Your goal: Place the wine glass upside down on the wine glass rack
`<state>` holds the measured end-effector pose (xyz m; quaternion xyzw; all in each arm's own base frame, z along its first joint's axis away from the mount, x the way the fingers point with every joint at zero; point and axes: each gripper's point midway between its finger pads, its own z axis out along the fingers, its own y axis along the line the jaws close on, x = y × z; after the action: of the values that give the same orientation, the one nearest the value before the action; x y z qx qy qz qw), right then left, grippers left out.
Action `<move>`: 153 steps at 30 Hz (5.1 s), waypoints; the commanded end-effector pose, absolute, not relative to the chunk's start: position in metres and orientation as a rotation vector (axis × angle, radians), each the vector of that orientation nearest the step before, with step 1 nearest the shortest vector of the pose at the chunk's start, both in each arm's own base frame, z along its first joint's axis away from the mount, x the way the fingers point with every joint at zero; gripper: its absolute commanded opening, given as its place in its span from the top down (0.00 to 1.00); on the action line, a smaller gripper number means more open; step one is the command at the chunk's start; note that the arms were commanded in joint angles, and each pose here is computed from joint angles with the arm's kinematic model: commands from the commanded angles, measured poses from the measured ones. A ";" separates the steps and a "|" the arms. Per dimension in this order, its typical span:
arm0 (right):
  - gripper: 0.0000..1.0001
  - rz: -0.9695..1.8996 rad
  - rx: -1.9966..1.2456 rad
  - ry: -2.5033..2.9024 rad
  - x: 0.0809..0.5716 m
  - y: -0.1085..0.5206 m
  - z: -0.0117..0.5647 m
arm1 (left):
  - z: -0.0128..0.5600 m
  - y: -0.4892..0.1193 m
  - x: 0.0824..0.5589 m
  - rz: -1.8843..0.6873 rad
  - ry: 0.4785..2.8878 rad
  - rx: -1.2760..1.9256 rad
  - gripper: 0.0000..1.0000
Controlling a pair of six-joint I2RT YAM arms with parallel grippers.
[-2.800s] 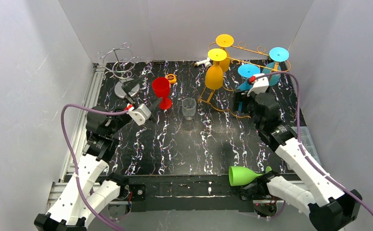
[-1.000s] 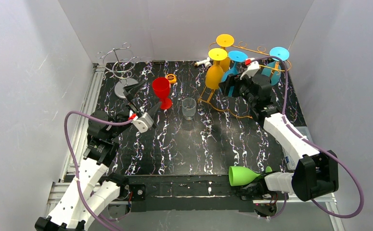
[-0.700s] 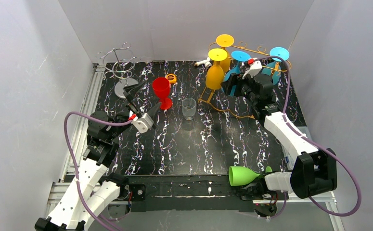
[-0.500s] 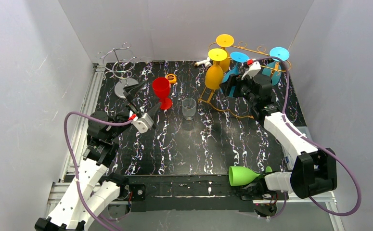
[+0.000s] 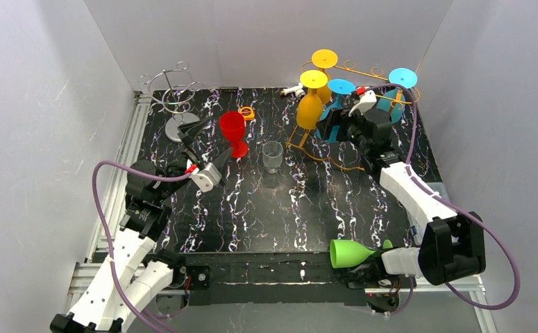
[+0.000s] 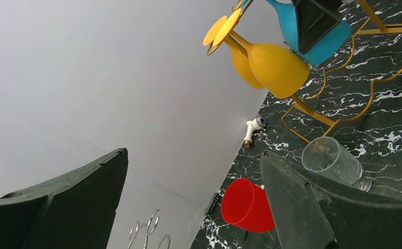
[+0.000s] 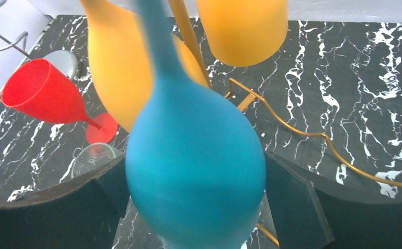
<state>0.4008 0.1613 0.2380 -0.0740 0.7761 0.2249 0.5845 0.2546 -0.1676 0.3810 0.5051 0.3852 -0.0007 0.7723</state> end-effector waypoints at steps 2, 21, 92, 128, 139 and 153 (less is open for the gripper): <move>0.02 0.514 -0.154 1.764 0.398 0.156 0.250 | 0.395 -0.169 0.247 -0.011 0.795 1.091 0.02; 0.02 0.363 -0.055 2.356 0.268 0.132 0.159 | 0.381 -0.167 0.238 -0.023 0.804 1.109 0.02; 0.99 1.026 -0.218 1.714 0.111 0.261 0.395 | 0.373 -0.153 0.182 -0.100 0.919 1.233 0.02; 0.99 0.821 -0.325 1.250 0.135 0.260 0.529 | 0.411 -0.206 0.214 -1.476 1.877 0.171 0.47; 0.99 0.805 -0.348 1.232 0.135 0.272 0.533 | 0.427 -0.207 0.204 -1.502 1.834 0.235 0.56; 0.03 0.634 -0.391 1.474 0.147 0.287 0.475 | 0.471 -0.181 0.199 -0.997 1.483 0.602 1.00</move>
<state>0.1387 0.3025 0.4940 -0.1923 0.6030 0.3272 0.7017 0.2145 -0.1974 0.4212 0.1506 0.7147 -0.5174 0.4459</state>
